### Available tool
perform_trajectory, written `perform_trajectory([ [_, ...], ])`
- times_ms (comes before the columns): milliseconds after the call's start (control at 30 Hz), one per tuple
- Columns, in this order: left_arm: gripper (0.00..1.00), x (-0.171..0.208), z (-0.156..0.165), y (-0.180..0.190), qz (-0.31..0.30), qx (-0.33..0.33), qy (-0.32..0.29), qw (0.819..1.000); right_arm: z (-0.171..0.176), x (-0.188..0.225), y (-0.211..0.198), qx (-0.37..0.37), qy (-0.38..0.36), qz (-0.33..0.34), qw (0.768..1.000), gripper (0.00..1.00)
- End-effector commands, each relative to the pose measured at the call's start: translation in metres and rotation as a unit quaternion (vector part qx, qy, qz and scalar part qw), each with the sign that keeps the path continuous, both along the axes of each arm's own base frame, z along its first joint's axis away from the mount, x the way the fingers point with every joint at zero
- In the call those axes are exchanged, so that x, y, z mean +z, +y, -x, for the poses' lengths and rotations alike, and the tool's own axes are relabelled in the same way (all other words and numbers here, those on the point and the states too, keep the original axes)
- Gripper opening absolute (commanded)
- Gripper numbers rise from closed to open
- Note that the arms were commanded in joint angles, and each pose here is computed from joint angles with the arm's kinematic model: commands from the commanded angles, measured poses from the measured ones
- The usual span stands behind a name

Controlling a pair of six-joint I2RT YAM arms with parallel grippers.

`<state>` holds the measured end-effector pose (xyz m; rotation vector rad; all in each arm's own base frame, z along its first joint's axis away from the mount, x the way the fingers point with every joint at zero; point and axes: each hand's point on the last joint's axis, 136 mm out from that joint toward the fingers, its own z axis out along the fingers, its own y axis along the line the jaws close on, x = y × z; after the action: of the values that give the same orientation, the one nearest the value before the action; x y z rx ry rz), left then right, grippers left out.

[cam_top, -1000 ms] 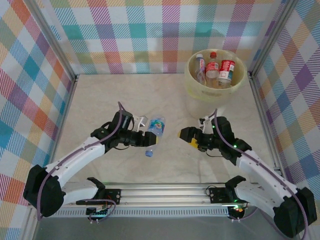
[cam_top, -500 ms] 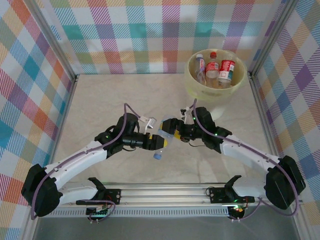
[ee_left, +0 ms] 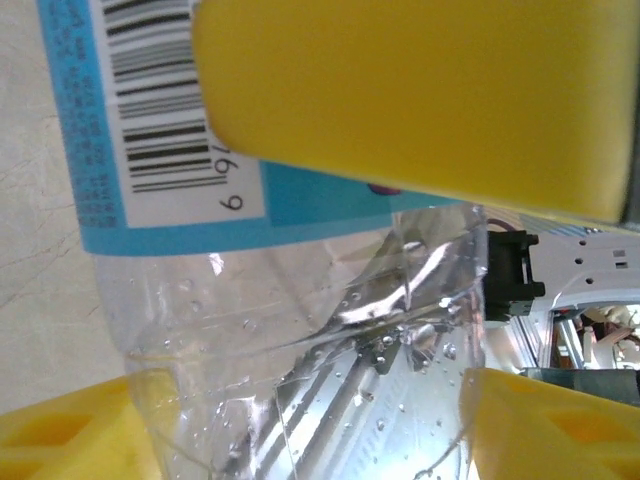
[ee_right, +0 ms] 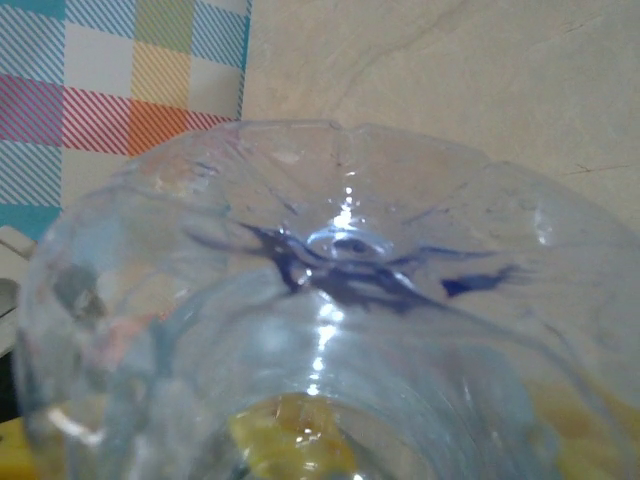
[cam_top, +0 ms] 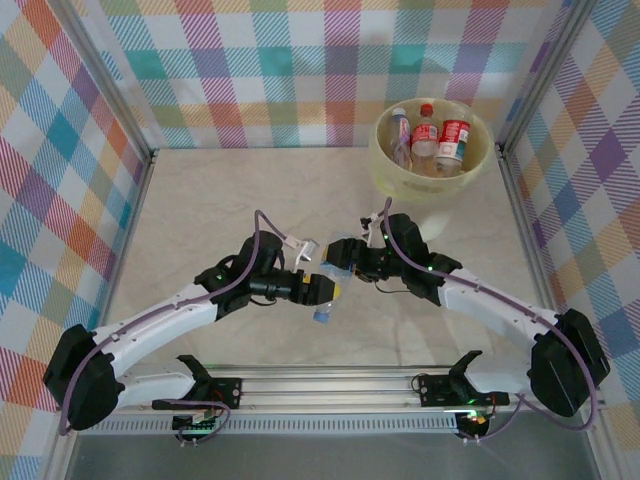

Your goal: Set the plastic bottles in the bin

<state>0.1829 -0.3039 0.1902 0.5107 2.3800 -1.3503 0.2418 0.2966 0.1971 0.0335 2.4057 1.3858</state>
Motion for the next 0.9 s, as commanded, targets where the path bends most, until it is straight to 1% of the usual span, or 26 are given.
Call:
perform_trajectory([
  [0,0.84,0.000,0.003,-0.003,-0.002,-0.001,-0.007,1.000,-0.002,0.025,-0.005,-0.009,-0.043,0.002,0.999,0.66],
  [67,0.98,0.009,0.001,-0.002,0.004,0.005,-0.022,1.000,-0.002,0.029,-0.011,-0.013,-0.054,0.015,0.998,0.65],
  [100,1.00,0.015,0.001,0.000,0.008,0.007,-0.033,0.999,-0.001,0.033,-0.015,-0.016,-0.061,0.026,0.998,0.65],
  [233,1.00,0.050,0.002,0.014,0.013,0.018,-0.099,0.995,-0.004,0.054,-0.045,-0.043,-0.107,0.100,0.988,0.64],
  [300,1.00,0.066,0.000,0.026,0.003,0.031,-0.137,0.990,-0.009,0.070,-0.065,-0.068,-0.130,0.134,0.980,0.64],
  [333,1.00,0.066,0.002,0.035,-0.018,0.039,-0.145,0.989,-0.012,0.080,-0.075,-0.081,-0.142,0.143,0.976,0.64],
  [500,1.00,0.084,0.001,0.066,-0.056,0.072,-0.212,0.973,-0.034,0.132,-0.113,-0.153,-0.178,0.135,0.963,0.64],
  [633,1.00,0.089,0.008,0.085,-0.071,0.077,-0.257,0.961,-0.054,0.175,-0.132,-0.214,-0.205,0.116,0.948,0.65],
  [733,1.00,0.084,0.013,0.098,-0.082,0.082,-0.283,0.952,-0.069,0.197,-0.144,-0.257,-0.214,0.104,0.937,0.66],
  [867,1.00,0.079,0.020,0.113,-0.096,0.080,-0.313,0.942,-0.090,0.212,-0.156,-0.312,-0.216,0.082,0.922,0.66],
])
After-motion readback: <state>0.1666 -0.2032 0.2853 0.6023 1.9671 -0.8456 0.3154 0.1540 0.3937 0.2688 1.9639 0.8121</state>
